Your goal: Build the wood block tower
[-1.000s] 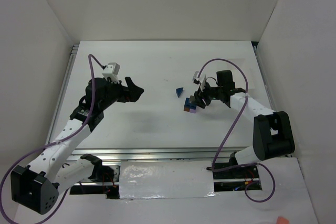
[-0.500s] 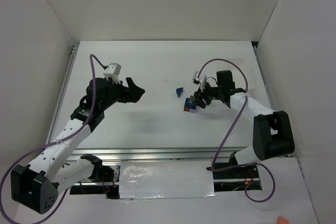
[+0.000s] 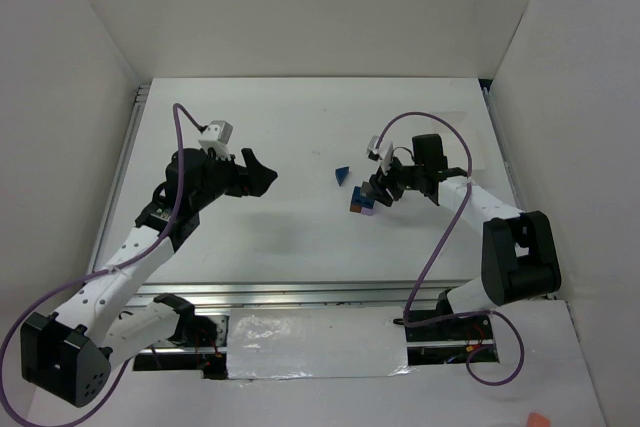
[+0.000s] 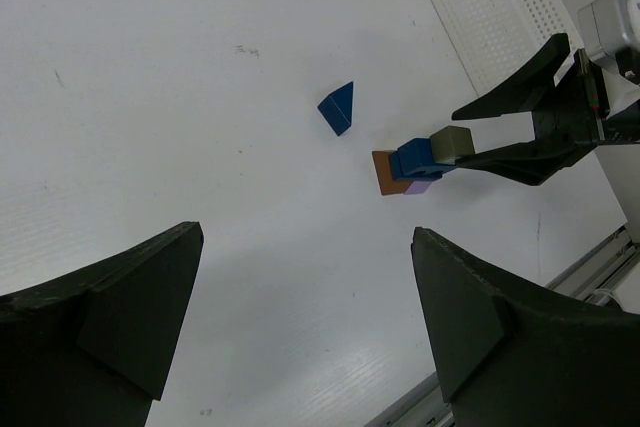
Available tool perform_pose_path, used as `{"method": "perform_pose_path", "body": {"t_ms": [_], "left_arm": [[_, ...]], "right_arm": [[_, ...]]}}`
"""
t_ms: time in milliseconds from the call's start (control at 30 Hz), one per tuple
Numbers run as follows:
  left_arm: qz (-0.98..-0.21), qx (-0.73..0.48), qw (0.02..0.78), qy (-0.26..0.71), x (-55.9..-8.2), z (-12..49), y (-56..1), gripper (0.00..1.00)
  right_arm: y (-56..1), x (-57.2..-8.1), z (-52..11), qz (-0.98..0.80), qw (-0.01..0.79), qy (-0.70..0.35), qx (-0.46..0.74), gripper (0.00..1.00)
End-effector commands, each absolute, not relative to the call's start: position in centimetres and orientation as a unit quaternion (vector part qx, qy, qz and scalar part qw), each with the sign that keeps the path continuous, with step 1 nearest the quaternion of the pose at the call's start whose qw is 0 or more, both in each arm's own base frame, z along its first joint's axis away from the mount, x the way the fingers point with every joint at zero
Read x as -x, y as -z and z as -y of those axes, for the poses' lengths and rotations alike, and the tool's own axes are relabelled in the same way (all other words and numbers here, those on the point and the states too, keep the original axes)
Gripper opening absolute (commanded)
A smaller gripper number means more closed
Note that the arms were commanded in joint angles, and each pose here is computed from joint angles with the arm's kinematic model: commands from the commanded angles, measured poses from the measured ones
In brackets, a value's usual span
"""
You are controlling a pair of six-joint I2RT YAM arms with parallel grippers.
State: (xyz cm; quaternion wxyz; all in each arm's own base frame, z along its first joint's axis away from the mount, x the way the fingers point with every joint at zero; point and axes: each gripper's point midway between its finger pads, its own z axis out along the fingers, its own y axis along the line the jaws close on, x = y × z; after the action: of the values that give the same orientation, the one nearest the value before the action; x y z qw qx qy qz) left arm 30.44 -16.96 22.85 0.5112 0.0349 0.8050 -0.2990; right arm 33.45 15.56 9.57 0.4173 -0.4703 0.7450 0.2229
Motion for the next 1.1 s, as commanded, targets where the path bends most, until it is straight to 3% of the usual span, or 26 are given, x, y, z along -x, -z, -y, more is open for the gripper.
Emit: {"method": "perform_pose_path", "body": {"t_ms": [0,333,433,533,867,1067], "left_arm": [[-0.778,-0.058,0.544,0.309,-31.1,17.6,-25.6,0.99],[-0.779,-0.07,0.539,0.312,-31.1,18.1,-25.3,0.99],[-0.782,-0.087,0.533,0.311,-31.5,18.6,-25.2,0.99],[-0.789,-0.11,0.522,0.305,-32.2,19.2,-24.3,0.99],[-0.807,-0.136,0.499,0.285,-36.3,20.8,-23.0,0.99],[-0.834,-0.139,0.473,0.247,-40.8,22.8,-19.7,0.99]], "right_arm": [[-10.4,-34.6,-15.4,-0.733,0.44,-0.209,0.475,0.61],[-10.8,-33.1,-15.9,-0.712,0.432,-0.23,0.504,0.61],[-11.1,-32.4,-16.0,-0.699,0.432,-0.238,0.518,0.69],[-12.1,-32.5,-15.8,-0.691,0.444,-0.239,0.518,1.0],[-15.8,-31.1,-14.7,-0.647,0.481,-0.236,0.542,1.0],[-25.1,-34.2,-11.1,-0.65,0.612,-0.198,0.404,1.0]]}}
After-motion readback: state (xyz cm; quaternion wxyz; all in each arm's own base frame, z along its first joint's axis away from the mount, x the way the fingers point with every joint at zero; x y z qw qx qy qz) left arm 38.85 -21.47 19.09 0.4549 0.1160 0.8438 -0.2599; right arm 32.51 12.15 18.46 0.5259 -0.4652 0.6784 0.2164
